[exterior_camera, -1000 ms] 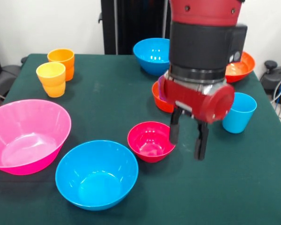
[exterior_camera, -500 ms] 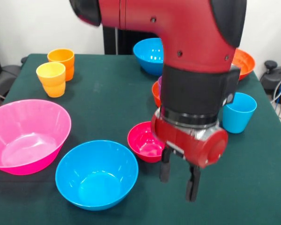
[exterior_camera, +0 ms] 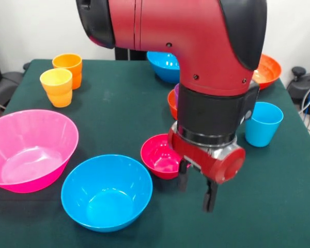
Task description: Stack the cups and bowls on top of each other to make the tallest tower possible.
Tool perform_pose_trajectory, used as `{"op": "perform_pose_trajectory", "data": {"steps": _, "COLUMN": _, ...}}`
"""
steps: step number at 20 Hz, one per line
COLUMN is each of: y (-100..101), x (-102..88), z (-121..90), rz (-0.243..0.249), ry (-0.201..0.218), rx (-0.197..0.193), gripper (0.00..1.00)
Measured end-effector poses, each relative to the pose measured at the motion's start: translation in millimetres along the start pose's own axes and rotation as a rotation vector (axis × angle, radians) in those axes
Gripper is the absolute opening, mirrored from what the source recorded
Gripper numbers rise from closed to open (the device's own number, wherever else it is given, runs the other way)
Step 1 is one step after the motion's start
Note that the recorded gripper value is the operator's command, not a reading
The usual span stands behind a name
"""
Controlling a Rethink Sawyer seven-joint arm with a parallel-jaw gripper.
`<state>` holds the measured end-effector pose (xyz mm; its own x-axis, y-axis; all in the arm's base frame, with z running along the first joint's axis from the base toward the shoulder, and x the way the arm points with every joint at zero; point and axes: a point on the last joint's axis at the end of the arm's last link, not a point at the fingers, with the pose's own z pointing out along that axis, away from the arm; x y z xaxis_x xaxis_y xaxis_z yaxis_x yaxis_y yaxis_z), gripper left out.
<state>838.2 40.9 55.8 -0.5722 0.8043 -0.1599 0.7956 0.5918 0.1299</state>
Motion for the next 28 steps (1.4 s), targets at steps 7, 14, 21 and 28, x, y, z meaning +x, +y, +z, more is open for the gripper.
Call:
{"op": "perform_pose_trajectory", "data": {"steps": 7, "y": -12, "x": 20.6, "z": -27, "rz": 0.003, "ry": 0.107, "rx": 0.105, "gripper": 1.0}}
{"op": "perform_pose_trajectory", "data": {"steps": 14, "y": -5, "x": 18.0, "z": -58, "rz": 0.001, "ry": 0.118, "rx": 0.121, "gripper": 1.0}}
{"op": "perform_pose_trajectory", "data": {"steps": 21, "y": -8, "x": 13.1, "z": -47, "rz": -0.004, "ry": 0.097, "rx": 0.135, "gripper": 1.0}}
{"op": "perform_pose_trajectory", "data": {"steps": 28, "y": -23, "x": 16.3, "z": -8, "rz": -0.035, "ry": 0.067, "rx": 0.194, "gripper": 1.0}}
